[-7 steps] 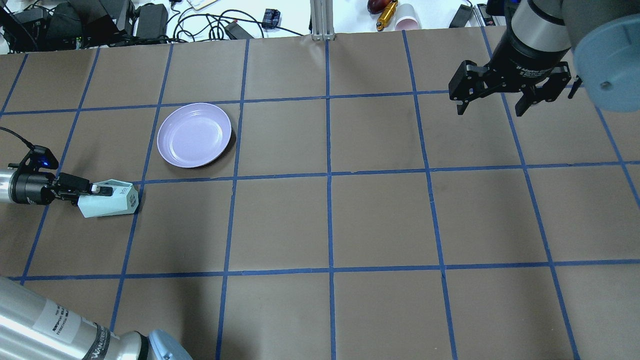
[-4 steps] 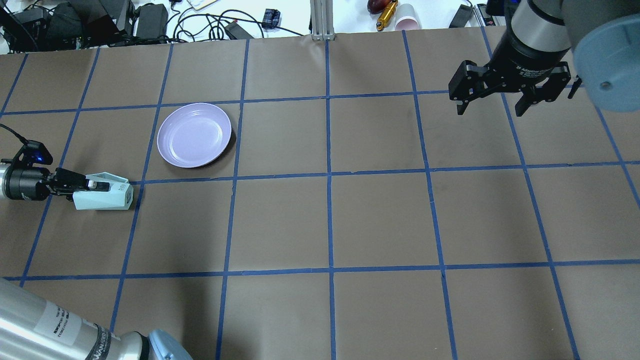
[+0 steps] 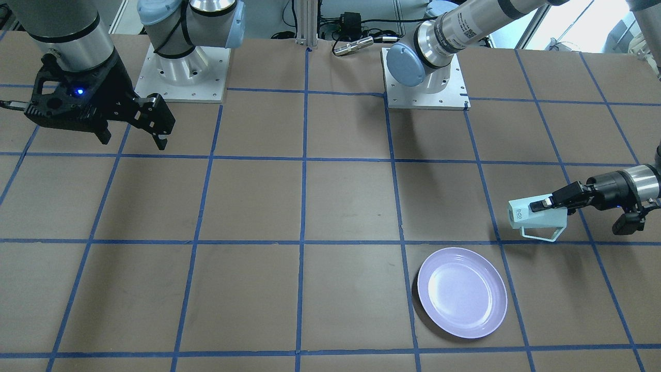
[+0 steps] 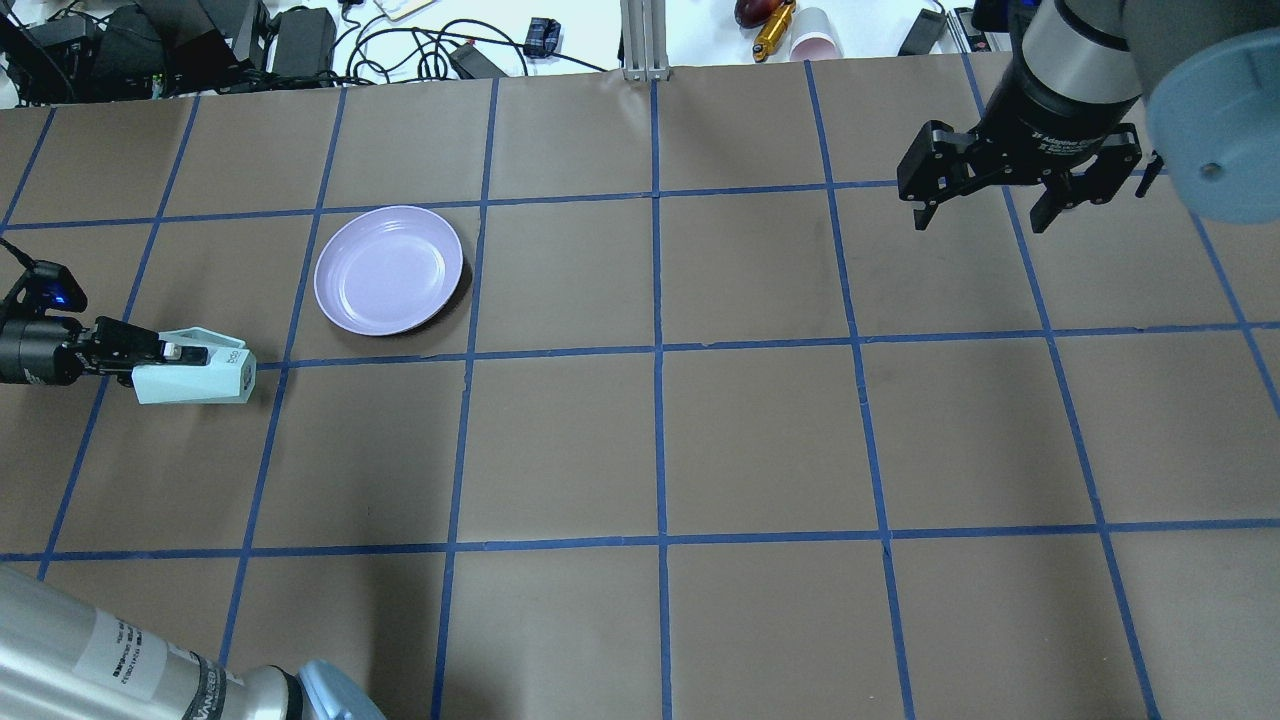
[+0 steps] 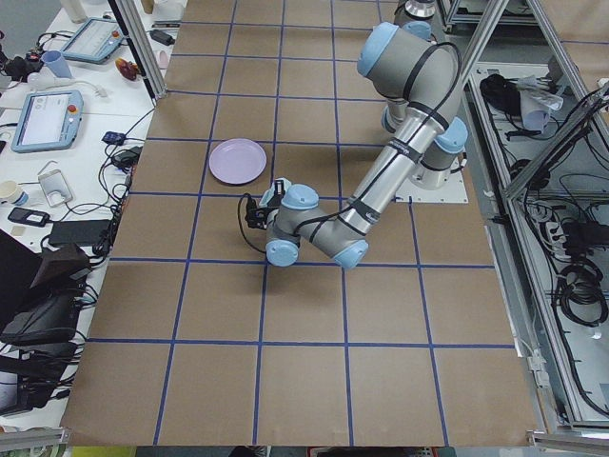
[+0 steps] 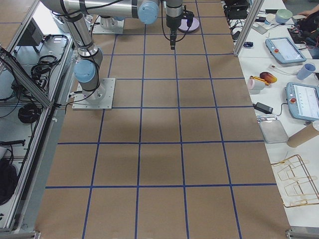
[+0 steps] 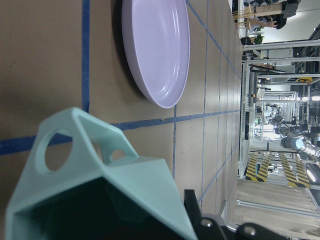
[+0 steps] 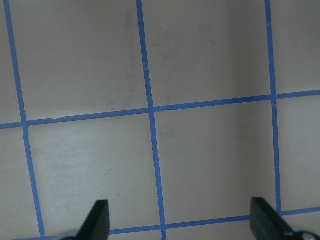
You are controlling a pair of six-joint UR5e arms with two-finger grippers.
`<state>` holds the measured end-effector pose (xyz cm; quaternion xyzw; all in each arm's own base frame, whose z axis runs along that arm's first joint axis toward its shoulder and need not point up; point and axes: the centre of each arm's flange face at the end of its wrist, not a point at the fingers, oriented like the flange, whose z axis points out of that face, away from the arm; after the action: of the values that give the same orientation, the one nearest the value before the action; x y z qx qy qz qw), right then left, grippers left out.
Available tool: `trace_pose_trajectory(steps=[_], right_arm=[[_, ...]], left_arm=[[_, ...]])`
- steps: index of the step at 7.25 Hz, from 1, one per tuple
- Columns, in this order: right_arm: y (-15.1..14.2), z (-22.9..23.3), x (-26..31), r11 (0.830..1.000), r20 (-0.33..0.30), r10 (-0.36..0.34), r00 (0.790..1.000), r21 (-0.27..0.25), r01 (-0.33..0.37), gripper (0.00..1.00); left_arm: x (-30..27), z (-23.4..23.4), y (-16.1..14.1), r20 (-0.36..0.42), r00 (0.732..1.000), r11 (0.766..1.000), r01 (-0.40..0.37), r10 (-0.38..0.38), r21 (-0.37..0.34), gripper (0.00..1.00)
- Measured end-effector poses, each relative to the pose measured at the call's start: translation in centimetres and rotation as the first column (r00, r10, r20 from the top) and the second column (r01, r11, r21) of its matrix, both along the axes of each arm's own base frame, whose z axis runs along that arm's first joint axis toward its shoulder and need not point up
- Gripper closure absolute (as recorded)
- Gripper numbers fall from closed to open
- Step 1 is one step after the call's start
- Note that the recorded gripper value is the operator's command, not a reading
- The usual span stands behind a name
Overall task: Flip cup and place on plate
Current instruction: 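Lift the cup with the left gripper and carry it over the plate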
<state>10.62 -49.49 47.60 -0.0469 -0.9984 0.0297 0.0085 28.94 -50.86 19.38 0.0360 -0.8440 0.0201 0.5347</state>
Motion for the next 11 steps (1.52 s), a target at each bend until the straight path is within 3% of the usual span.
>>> trace_pose_trajectory(steps=[3,6,8,11], right_arm=[[0.0,0.0,0.0,1.000,0.001,0.000,1.000,0.000,0.000,0.00],[0.0,0.0,0.0,1.000,0.000,0.000,1.000,-0.001,0.000,0.00],[0.0,0.0,0.0,1.000,0.000,0.000,1.000,0.000,0.000,0.00],[0.0,0.0,0.0,1.000,0.001,0.000,1.000,-0.001,0.000,0.00]], left_arm=[[-3.9,5.7,-1.4,0.095,0.995,0.999,0.040,-0.042,0.025,1.00],[-8.6,10.4,-2.9,0.308,0.943,0.992,0.112,-0.127,0.066,1.00],[-13.0,12.8,-4.3,0.453,0.870,0.980,0.177,-0.197,0.085,1.00],[-18.5,13.7,-7.2,0.674,0.704,0.970,0.224,-0.226,0.091,1.00]])
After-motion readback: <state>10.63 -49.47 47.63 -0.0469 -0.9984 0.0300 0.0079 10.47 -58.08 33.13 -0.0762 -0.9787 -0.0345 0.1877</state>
